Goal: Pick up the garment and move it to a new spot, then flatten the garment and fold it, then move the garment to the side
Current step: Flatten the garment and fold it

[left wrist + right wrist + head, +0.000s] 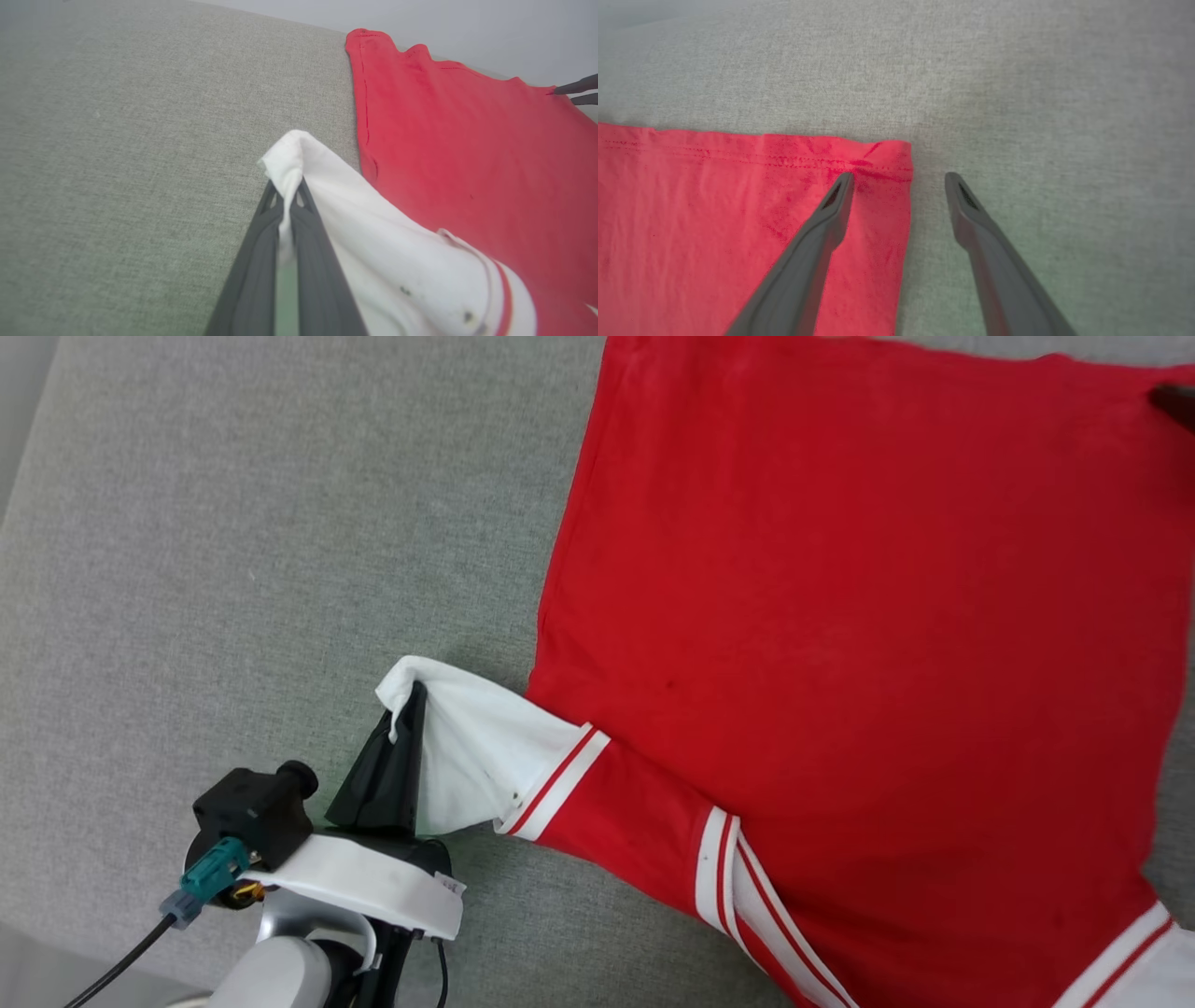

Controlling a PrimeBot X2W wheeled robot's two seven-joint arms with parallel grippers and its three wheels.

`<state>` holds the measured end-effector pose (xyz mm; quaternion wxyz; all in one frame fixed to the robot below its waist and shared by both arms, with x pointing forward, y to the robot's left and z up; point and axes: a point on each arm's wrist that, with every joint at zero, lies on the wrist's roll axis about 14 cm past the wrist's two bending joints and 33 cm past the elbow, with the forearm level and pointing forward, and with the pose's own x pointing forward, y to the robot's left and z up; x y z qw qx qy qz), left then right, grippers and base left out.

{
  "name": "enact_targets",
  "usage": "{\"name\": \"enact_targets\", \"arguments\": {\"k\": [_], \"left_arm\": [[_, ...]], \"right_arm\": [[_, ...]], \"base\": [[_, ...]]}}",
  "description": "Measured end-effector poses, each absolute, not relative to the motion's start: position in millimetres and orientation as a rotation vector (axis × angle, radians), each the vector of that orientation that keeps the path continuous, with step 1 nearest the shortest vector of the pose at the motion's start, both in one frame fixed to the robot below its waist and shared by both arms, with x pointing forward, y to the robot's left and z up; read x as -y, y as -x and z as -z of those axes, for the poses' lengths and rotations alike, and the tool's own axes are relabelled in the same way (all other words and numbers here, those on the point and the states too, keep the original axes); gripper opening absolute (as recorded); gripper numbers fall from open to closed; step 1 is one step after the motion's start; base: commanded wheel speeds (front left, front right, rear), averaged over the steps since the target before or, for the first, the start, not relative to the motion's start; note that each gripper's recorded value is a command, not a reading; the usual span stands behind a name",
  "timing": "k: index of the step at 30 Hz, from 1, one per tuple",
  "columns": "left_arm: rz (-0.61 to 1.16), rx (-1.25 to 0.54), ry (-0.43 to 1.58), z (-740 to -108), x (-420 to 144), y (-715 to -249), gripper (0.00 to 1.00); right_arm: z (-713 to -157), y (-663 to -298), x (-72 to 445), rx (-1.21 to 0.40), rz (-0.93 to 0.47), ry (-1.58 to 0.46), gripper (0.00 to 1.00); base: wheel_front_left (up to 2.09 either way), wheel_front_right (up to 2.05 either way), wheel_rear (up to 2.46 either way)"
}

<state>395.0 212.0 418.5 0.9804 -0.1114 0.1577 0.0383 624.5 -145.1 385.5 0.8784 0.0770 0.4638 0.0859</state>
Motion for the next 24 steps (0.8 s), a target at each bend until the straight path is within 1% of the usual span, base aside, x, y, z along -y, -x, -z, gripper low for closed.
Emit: {"name": "enact_targets", "arguments": {"k": [3,9,10,11,12,18,24], "left_arm": [[-0.087,-0.334,0.223,-408,-214,-397,0.00],[-0.093,-0.362,0.219,-395,-216,-397,0.00],[-0.093,-0.365,0.219,-394,-216,-397,0.00],[-0.092,-0.365,0.220,-393,-216,-397,0.00],[-0.087,-0.363,0.221,-393,-215,-398,0.00],[-0.077,-0.360,0.223,-394,-214,-400,0.00],[-0.084,-0.340,0.235,-401,-216,-395,0.00]], "right_arm": [[-361,-624,133,-1.041,-0.197,-0.167,1.00],[-343,-623,129,-1.119,-0.200,-0.180,1.00],[-343,-623,129,-1.124,-0.200,-0.180,0.47],[-343,-622,129,-1.129,-0.200,-0.178,0.21],[-343,-622,129,-1.133,-0.200,-0.179,0.00],[-343,-620,125,-1.139,-0.211,-0.181,0.00],[-365,-619,128,-1.071,-0.222,-0.116,0.00]], "base": [[0.00,0.00,0.00],[0.00,0.00,0.00],[0.00,0.00,0.00],[0.00,0.00,0.00],[0.00,0.00,0.00],[0.00,0.00,0.00],[0.00,0.00,0.00]]}}
